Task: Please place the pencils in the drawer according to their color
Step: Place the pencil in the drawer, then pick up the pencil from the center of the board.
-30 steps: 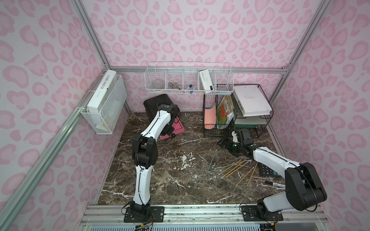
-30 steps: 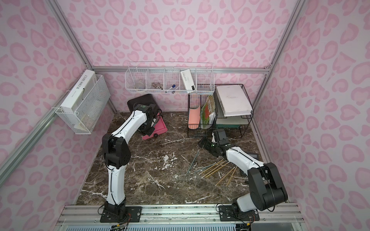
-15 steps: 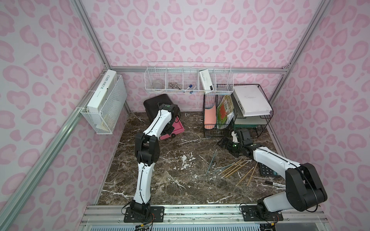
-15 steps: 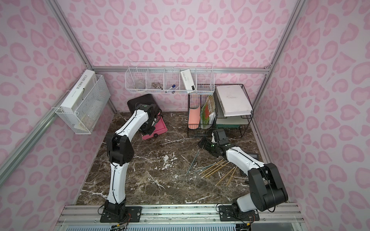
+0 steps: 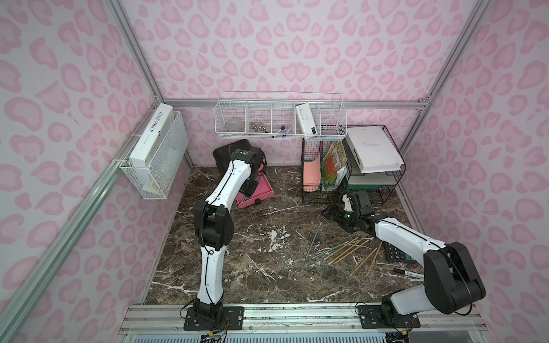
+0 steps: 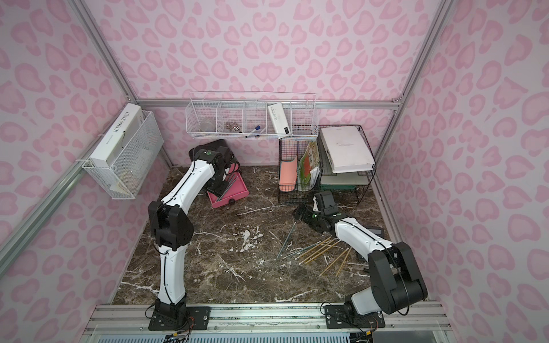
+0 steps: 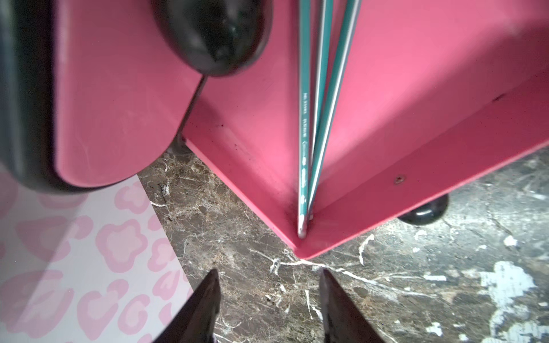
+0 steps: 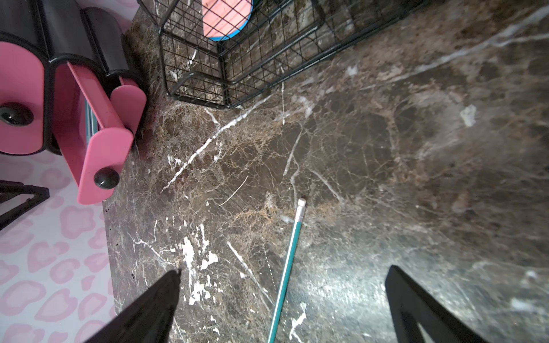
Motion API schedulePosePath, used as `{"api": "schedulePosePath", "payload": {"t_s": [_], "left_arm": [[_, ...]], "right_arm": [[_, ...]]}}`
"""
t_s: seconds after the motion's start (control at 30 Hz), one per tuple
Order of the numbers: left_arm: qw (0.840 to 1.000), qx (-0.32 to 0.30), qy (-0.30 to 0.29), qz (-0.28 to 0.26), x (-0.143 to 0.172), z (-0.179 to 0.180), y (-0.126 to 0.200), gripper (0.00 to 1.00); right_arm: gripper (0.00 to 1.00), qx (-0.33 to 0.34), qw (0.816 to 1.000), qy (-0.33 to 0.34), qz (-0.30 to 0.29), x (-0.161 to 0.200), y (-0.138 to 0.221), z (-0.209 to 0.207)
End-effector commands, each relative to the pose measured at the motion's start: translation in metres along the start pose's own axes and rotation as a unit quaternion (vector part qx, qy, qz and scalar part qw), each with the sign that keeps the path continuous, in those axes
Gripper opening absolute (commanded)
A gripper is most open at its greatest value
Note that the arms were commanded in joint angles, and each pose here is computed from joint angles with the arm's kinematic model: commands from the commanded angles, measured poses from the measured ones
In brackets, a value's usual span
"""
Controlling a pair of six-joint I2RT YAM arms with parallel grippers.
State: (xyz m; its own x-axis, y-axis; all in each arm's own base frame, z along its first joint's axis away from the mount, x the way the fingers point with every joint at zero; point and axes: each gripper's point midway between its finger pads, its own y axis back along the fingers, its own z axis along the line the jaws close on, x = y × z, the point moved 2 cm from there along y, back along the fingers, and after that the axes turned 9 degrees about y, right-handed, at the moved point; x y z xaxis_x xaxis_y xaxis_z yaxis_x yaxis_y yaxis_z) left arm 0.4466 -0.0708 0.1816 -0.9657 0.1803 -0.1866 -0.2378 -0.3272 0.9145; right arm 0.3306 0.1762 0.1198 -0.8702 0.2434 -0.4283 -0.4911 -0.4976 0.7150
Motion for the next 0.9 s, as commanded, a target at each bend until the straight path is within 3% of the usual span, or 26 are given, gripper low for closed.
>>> {"api": "schedulePosePath", "payload": {"t_s": [0.0, 0.2, 0.47, 0.7, 0.87], "left_arm": [[1.000, 0.016, 0.017, -0.014, -0.003, 0.000, 0.009, 0.56], [0.999, 0.020, 0.034, -0.022, -0.001, 0.000, 0.013, 0.56], [0.989, 0.101, 0.078, -0.073, 0.008, -0.024, 0.050, 0.61], [0.976, 0.180, 0.082, -0.090, 0.036, -0.089, 0.075, 0.67], [0.966, 0.236, 0.063, -0.086, 0.062, -0.166, 0.083, 0.68]], "right_arm": [[0.99, 0.004, 1.000, 0.001, -0.001, -0.001, 0.000, 0.001], [0.99, 0.005, 1.000, 0.001, 0.000, 0.000, -0.001, 0.002], [0.99, 0.015, 1.000, 0.002, -0.005, -0.001, 0.001, -0.001], [1.00, 0.039, 0.999, -0.004, -0.018, -0.003, 0.009, -0.017], [1.00, 0.054, 0.997, -0.035, -0.033, -0.009, 0.023, -0.044]]}}
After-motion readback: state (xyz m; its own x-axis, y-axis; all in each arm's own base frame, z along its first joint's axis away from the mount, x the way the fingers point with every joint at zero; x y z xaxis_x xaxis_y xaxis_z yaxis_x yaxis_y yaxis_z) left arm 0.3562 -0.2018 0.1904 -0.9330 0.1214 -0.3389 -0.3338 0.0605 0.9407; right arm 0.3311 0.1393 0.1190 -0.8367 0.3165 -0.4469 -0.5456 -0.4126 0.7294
